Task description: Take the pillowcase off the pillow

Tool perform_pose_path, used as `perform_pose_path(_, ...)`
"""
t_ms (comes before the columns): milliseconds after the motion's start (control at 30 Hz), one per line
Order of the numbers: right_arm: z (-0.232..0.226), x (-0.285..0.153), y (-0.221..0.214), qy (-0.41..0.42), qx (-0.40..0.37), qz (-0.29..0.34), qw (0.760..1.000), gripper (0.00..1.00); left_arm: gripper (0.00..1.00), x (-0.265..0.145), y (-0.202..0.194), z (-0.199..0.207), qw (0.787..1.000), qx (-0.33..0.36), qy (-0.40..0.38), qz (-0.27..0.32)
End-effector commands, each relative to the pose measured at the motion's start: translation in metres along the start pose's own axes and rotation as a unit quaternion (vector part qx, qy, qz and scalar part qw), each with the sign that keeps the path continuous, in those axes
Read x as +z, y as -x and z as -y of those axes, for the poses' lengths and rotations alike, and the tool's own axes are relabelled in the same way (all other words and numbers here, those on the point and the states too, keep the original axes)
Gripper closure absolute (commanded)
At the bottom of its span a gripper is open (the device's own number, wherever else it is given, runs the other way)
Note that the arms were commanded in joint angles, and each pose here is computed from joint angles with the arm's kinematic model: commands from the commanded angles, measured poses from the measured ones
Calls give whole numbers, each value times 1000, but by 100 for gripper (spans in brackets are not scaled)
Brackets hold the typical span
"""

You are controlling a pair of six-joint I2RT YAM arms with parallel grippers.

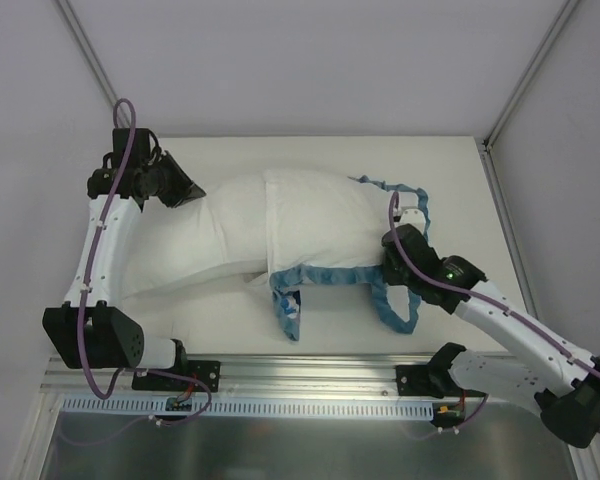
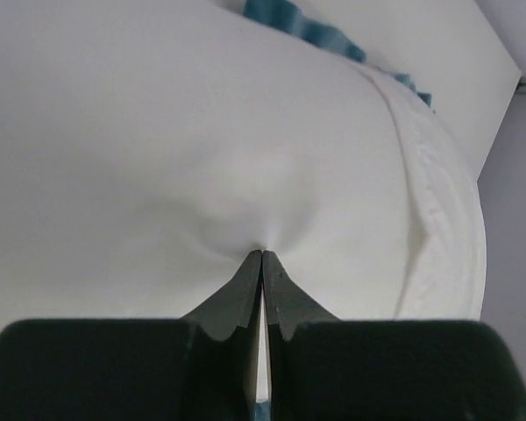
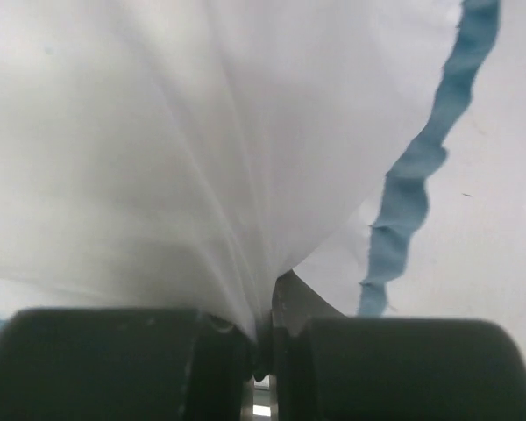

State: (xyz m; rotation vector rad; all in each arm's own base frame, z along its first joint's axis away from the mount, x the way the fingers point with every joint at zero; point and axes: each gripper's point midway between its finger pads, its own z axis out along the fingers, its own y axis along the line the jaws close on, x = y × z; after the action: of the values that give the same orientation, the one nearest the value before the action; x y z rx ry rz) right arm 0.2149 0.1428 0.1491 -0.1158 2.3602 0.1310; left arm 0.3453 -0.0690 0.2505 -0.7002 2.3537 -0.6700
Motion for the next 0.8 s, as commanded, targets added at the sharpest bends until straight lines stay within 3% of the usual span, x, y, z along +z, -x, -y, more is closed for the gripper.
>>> perform_pose_path(0,61,-22,-6,-107,-10,-16,994,95,100,-25,50,1,995,13,0,97)
perform_pose_path(200,100,-22,-4,-166,39,-30,985,98,100,-48,67,-11,992,1,4,126)
perform_pose_path(333,101,-20,-6,-158,44,-39,986,94,100,-59,67,-4,992,3,-28,120)
perform_pose_path(467,91,-12,-10,-137,55,-49,988,95,100,-53,38,12,990,80,-12,114)
perform_pose_path(533,87,-8,-10,-130,60,-49,988,95,100,-41,-2,34,985,150,-21,78)
perform_pose_path(567,86,-8,-11,-126,62,-51,989,95,94,-38,-14,38,981,184,-22,65)
perform_pose_path(633,84,-7,-10,-122,63,-50,989,95,69,-31,-48,50,971,235,-41,29)
perform_pose_path(667,84,-7,-10,-121,63,-50,989,94,36,-30,-53,47,963,265,-29,34)
perform_pose_path(700,83,-7,-9,-120,63,-50,990,93,23,-30,-72,56,952,302,-39,24)
perform_pose_path(767,82,-7,-10,-117,64,-51,990,89,7,-35,-88,58,933,355,-48,20)
